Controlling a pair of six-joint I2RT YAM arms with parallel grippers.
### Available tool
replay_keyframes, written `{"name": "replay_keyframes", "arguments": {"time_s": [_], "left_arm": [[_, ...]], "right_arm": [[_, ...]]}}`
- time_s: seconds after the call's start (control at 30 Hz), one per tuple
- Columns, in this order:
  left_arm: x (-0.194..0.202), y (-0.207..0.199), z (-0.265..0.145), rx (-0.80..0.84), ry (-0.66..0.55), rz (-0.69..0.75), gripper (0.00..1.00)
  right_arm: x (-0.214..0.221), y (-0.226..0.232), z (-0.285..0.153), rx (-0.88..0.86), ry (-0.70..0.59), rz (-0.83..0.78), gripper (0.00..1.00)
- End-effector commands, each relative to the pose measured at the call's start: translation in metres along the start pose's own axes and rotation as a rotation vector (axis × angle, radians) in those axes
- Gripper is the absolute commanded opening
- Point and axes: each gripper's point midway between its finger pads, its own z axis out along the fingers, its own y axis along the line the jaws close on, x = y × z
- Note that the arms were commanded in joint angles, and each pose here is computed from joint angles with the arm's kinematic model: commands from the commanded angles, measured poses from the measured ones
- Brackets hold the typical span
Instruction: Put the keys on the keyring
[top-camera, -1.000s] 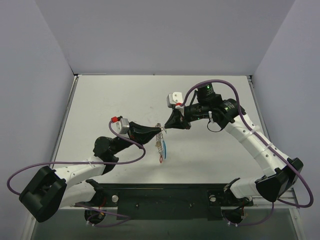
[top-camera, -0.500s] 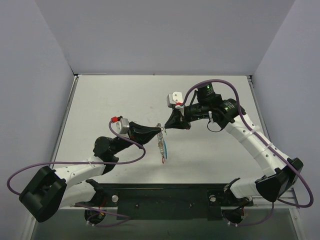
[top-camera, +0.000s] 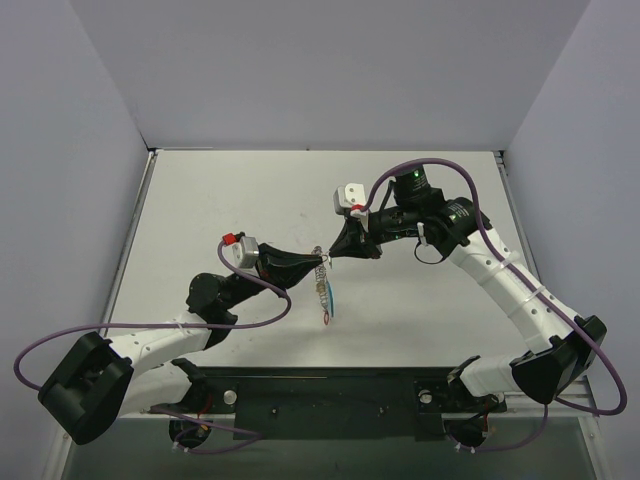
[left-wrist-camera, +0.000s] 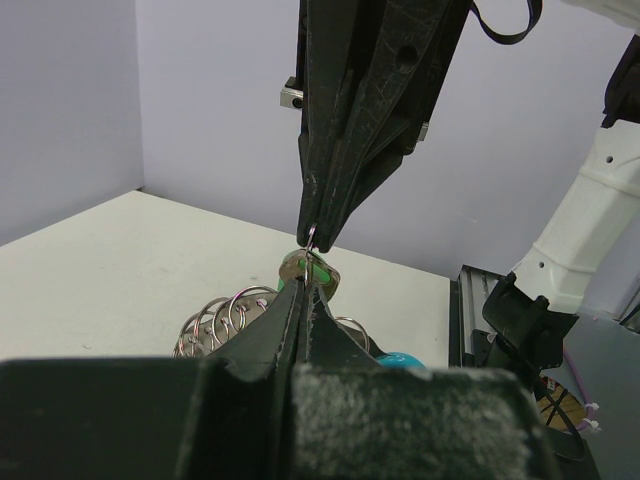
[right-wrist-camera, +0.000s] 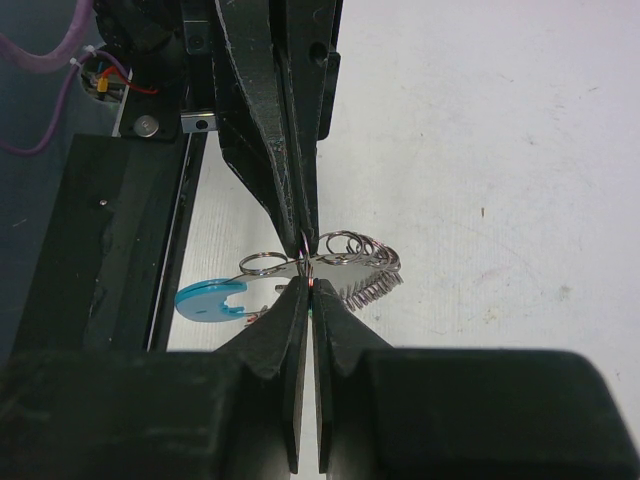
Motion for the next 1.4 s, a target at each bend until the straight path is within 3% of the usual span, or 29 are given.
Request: {"name": "replay_keyframes", "arguments": {"time_s": [0.0,1.37], "left_arm": [[-0.0719,-0.0254,0.0048,0.099,-0.260,0.156,0.00],[-0.0687,-0.0189,0.0038,0.066,-0.249,0.166,0.00]], "right_arm": [[-0.0140,0.0066,-0.0056,-0.011,-0.036,-0.014,0.00],[-0.0180,0.0029,-0.0080,0.027,-0.055,-0.006,0.00]]}}
